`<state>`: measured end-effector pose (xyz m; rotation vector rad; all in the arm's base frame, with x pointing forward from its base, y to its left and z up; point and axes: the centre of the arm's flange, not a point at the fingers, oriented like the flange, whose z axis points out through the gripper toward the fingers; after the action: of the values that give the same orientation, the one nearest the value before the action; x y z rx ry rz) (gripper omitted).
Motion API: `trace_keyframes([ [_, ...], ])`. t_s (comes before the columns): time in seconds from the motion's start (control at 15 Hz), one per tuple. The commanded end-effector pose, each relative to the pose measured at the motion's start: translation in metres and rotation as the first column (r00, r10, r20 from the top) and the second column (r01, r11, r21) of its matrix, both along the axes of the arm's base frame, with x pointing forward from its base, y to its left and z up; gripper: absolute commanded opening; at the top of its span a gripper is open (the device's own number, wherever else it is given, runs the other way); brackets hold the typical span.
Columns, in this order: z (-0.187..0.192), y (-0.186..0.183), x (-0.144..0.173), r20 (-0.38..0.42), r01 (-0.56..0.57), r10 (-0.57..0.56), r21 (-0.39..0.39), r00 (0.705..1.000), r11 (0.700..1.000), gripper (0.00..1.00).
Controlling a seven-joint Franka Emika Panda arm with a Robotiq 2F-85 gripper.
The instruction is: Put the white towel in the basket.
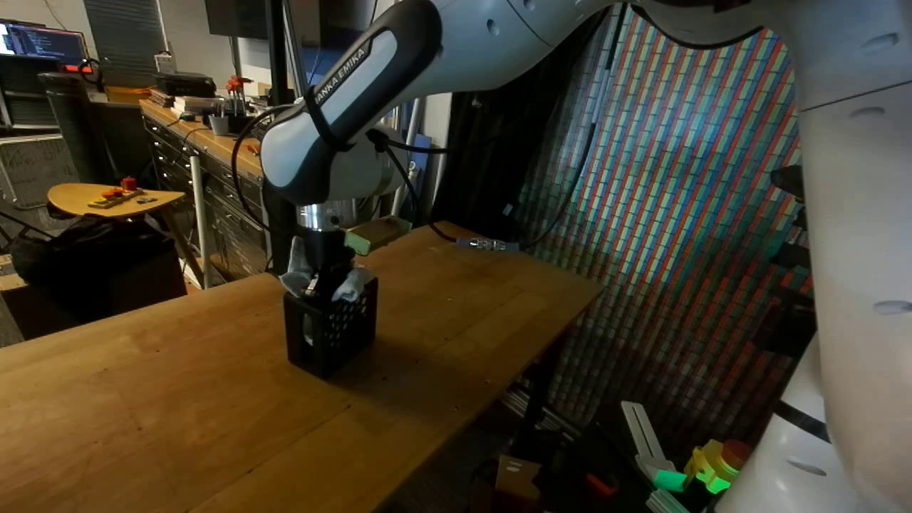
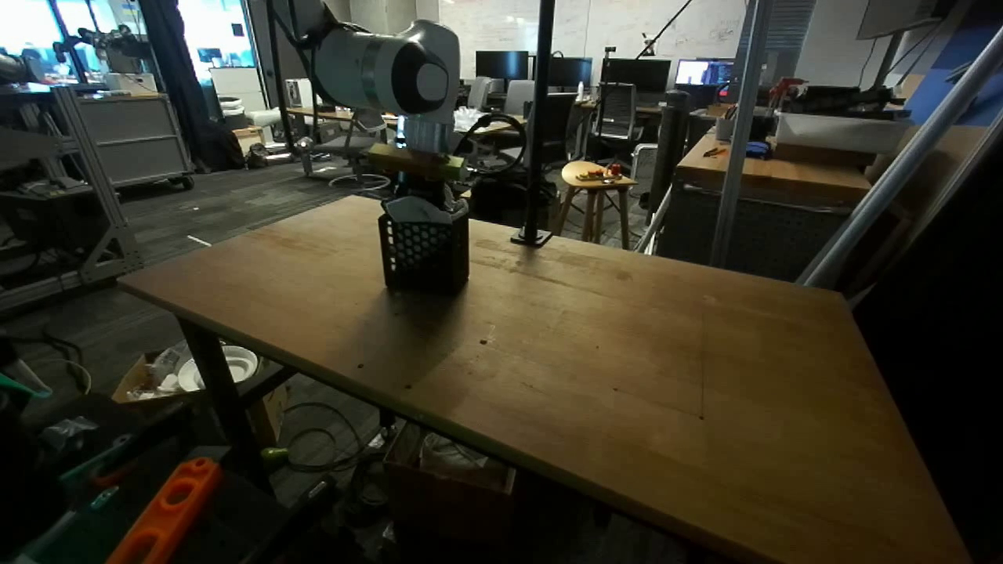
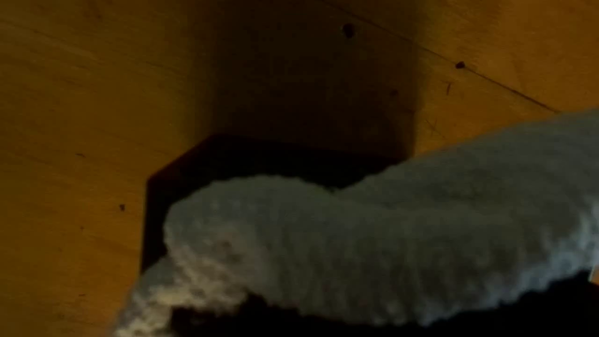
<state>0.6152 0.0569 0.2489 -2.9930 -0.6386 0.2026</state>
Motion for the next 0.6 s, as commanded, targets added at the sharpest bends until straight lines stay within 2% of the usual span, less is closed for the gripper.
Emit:
trace_keyframes([
  [0.0, -0.022, -0.001, -0.002, 0.001, -0.01, 0.01, 0.073, 1.0, 0.997, 0.0],
  [0.2, -0.032, -0.001, 0.0, -0.016, -0.006, 0.008, 0.112, 1.0, 0.994, 0.0],
  [0.53, -0.034, -0.004, 0.004, -0.029, -0.019, 0.023, 0.133, 0.999, 0.991, 0.0],
])
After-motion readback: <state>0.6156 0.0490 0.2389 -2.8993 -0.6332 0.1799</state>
